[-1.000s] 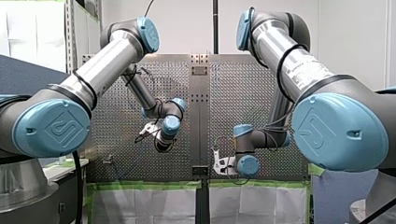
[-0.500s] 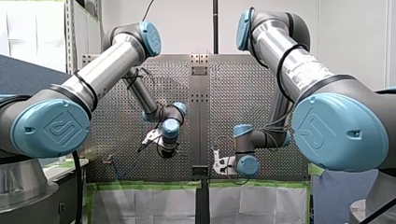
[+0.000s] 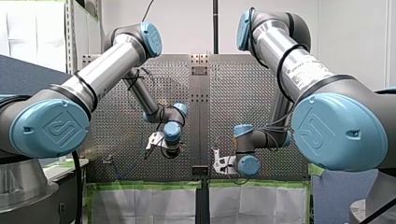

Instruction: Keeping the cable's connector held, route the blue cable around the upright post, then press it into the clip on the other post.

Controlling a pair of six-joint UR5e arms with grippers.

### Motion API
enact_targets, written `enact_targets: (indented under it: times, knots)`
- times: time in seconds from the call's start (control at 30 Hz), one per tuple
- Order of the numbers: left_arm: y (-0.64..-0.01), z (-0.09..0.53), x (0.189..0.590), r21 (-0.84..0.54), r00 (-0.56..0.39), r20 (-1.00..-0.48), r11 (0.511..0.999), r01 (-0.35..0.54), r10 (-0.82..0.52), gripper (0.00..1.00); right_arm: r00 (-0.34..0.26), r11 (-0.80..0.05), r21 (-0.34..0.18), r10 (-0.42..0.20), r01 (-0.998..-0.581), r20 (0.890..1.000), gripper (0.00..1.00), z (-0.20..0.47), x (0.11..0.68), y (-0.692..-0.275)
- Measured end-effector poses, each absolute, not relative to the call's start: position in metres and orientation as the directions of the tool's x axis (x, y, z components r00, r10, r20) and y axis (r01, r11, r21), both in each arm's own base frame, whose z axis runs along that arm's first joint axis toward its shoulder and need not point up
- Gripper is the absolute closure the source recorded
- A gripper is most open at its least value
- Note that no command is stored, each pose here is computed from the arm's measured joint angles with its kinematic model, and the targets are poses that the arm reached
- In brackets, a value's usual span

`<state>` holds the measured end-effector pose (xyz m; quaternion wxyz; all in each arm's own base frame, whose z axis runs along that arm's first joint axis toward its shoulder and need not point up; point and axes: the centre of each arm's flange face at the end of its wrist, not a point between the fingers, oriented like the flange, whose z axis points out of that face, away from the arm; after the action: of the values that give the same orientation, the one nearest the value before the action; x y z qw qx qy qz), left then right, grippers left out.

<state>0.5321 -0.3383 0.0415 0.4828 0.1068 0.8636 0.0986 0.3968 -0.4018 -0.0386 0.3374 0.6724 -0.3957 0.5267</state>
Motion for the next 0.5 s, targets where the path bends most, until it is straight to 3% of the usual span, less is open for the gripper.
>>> enact_targets:
  times: [0.5]
  knots:
    - [-0.3321,0.0359,0.5385,0.177,-0.493,-0.86,0.983,-0.048,0.131,0.01,0.128,-0.478,0.029,-0.175,-0.878,0.976,1.0,-0.0384,0.4008,-0.399]
